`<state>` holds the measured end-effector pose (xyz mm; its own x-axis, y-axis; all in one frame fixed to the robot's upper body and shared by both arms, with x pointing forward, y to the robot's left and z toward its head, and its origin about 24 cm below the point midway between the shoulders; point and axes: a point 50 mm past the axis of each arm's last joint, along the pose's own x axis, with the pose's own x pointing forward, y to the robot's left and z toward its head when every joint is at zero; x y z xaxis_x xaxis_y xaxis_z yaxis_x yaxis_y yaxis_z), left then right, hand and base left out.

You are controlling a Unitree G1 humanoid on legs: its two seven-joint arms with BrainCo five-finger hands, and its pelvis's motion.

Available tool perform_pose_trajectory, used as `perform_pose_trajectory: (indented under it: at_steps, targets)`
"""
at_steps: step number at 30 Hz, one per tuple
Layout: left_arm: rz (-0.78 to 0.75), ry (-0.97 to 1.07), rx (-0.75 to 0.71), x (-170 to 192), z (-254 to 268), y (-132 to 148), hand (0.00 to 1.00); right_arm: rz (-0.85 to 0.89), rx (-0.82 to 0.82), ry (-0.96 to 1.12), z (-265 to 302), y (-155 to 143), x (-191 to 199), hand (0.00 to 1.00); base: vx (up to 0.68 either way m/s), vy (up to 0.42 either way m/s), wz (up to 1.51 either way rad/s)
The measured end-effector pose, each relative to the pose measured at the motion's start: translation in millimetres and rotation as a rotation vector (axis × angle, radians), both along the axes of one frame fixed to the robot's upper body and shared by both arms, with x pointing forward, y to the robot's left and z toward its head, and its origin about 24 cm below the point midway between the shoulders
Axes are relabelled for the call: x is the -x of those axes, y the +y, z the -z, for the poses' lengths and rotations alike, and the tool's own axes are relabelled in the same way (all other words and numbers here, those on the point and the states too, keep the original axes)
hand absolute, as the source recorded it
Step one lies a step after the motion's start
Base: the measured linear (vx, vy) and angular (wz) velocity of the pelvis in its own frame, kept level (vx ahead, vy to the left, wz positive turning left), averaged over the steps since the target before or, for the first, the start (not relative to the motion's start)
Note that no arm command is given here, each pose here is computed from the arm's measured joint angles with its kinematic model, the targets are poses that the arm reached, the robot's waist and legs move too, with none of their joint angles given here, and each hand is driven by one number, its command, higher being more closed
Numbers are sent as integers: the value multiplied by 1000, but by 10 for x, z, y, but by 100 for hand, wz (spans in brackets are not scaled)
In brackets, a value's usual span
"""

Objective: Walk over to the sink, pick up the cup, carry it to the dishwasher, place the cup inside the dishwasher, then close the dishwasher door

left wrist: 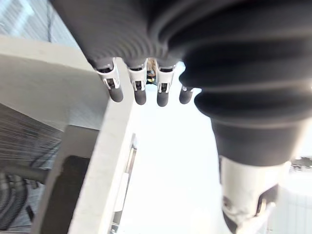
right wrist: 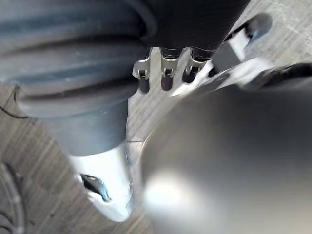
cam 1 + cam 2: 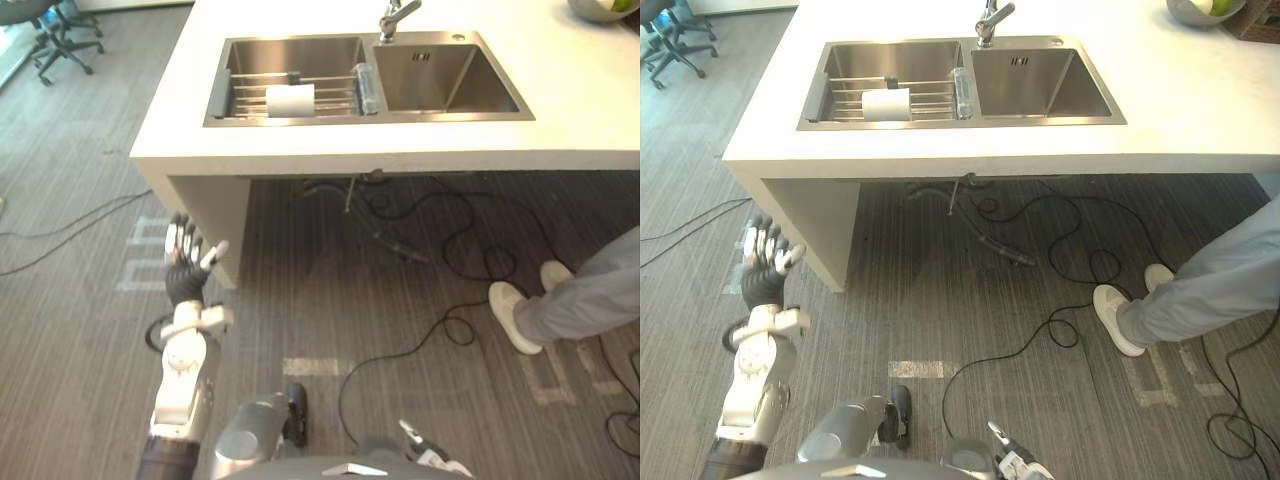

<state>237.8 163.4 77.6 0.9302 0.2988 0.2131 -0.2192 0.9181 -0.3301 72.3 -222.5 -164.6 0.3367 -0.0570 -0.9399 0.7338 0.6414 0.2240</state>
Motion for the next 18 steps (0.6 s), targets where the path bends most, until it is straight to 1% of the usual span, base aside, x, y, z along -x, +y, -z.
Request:
perform_pose_trajectory:
  at_steps: [4, 7, 9, 10, 13, 14, 18]
  targets:
    - [-14, -25, 16, -18, -53, -11, 0, 23, 14, -27, -10, -12, 21, 0, 372, 80, 30]
    - [-8, -48, 9, -54, -76, -4, 0, 47, 0, 14, 33, 64, 214, 0, 339, -107, 120]
    - [-34, -13, 23, 3, 36, 68, 0, 49, -16, 59, 61, 121, 390, 0, 428, -223, 74]
    - [-39, -11, 27, 22, 54, 79, 0, 45, -20, 65, 65, 135, 416, 0, 426, -264, 28]
    - [-29, 4, 60, 51, 104, 2, 0, 14, 6, 17, 27, -3, 333, 0, 309, -178, 4]
    - [-21, 62, -15, -3, 173, 93, 0, -64, -66, -43, 10, 58, 157, 0, 134, -78, -1]
    - [-21, 62, -15, -3, 173, 92, 0, -64, -66, -43, 9, 58, 156, 0, 0, 0, 0]
